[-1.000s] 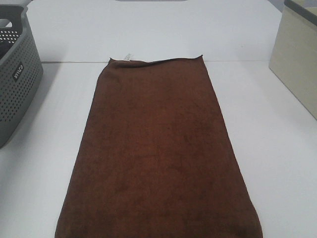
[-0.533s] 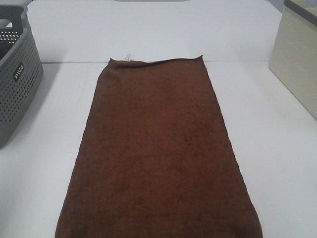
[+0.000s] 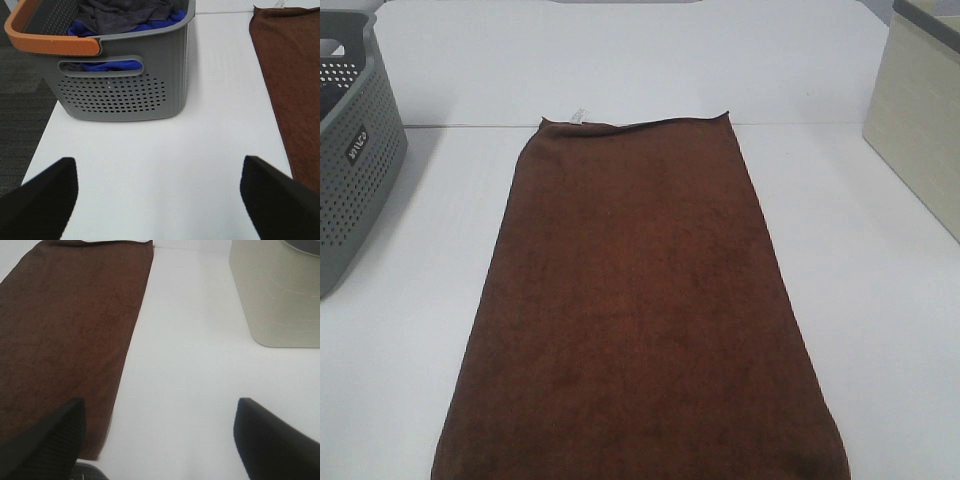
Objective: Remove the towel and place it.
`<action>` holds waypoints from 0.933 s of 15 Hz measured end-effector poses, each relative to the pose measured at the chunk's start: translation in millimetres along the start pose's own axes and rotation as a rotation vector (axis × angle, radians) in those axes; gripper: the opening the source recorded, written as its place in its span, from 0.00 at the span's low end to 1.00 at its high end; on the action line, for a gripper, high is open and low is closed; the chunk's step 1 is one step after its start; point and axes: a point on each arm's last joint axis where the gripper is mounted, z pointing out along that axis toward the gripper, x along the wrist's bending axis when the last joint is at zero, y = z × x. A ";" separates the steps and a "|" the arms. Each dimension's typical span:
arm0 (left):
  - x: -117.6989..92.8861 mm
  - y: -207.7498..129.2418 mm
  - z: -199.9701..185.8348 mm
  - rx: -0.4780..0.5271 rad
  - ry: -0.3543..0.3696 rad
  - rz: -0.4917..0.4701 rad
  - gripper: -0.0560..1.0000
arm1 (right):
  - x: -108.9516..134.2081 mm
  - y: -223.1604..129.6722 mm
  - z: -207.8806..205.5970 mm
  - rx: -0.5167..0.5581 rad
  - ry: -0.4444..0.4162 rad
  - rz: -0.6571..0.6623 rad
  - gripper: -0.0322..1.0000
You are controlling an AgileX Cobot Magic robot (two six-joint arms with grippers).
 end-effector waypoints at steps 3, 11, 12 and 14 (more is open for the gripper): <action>-4.2 -3.0 0.0 -0.005 -0.042 -0.027 0.82 | -0.1 -2.0 1.3 -0.005 -0.001 -0.006 0.79; -5.1 -2.7 -0.1 -0.007 -0.053 -0.049 0.82 | -0.2 -2.1 1.5 -0.004 -0.001 -0.006 0.79; -5.1 -2.7 -0.1 -0.007 -0.053 -0.049 0.82 | -0.2 -2.1 1.5 -0.004 -0.001 -0.006 0.79; -5.1 -2.7 -0.1 -0.007 -0.053 -0.049 0.82 | -0.2 -2.1 1.5 -0.004 -0.001 -0.006 0.79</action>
